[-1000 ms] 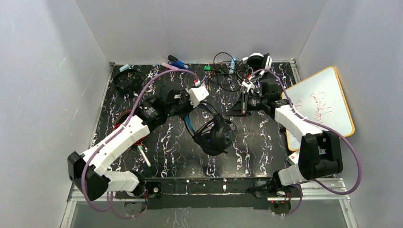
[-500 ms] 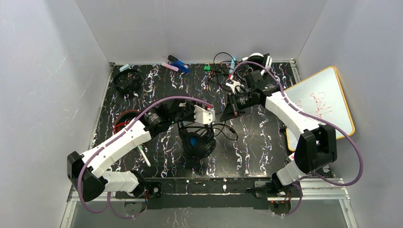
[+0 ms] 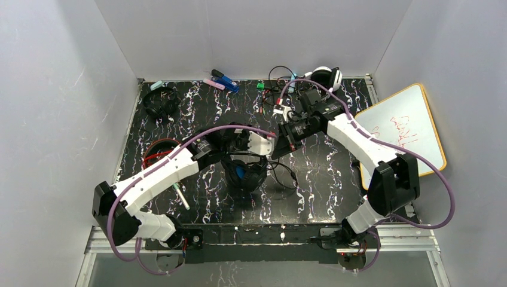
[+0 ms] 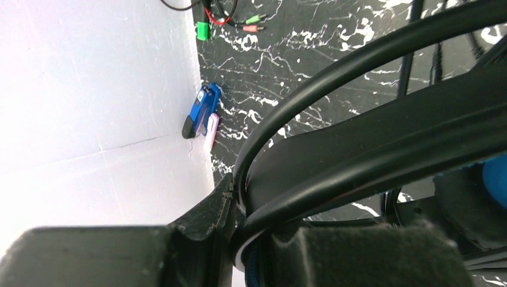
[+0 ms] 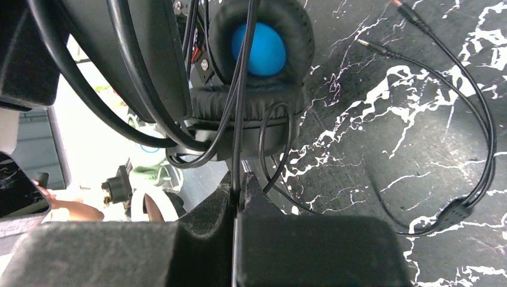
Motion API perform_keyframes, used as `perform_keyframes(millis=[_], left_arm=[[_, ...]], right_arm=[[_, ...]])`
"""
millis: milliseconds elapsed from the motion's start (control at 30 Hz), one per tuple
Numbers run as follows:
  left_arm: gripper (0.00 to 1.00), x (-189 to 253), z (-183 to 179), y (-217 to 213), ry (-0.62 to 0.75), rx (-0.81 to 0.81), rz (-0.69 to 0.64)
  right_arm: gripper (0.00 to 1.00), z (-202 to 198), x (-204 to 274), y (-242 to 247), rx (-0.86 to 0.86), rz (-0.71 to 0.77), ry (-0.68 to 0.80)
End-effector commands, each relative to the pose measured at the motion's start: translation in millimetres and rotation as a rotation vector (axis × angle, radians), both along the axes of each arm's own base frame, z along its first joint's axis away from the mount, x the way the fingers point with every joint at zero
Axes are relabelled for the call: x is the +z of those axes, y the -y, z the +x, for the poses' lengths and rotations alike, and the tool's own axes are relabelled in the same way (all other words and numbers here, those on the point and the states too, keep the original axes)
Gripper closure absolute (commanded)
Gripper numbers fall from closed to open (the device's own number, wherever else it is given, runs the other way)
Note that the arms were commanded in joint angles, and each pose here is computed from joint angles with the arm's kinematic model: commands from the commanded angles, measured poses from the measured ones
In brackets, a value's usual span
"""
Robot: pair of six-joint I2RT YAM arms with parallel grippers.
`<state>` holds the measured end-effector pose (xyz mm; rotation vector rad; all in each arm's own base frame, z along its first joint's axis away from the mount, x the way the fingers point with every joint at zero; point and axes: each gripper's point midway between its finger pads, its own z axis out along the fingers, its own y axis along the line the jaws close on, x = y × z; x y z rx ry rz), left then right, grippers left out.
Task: Wrap the headphones
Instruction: Wrap the headphones cable around the headphones.
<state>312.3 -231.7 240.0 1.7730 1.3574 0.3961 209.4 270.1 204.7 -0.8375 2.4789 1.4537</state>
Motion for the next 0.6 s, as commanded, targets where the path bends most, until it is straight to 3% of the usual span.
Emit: perform_keyframes(millis=[0, 100, 300, 467, 567], left_arm=[[1.00, 14, 11, -40, 0.084, 0.105, 0.167], [1.00, 15, 14, -39, 0.091, 0.106, 0.175], [1.00, 27, 33, -49, 0.191, 0.225, 0.191], [1.00, 34, 43, -45, 0.219, 0.299, 0.126], [1.00, 37, 47, -44, 0.244, 0.350, 0.057]], right_arm=[[0.99, -9, -2, -6, 0.058, -0.034, -0.006], [0.99, -10, -19, -8, 0.070, -0.092, -0.029], [0.99, -16, -5, -19, 0.116, 0.008, -0.081], [0.99, -28, 27, -30, 0.190, 0.205, -0.112], [0.93, -29, 41, -34, 0.194, 0.283, -0.125]])
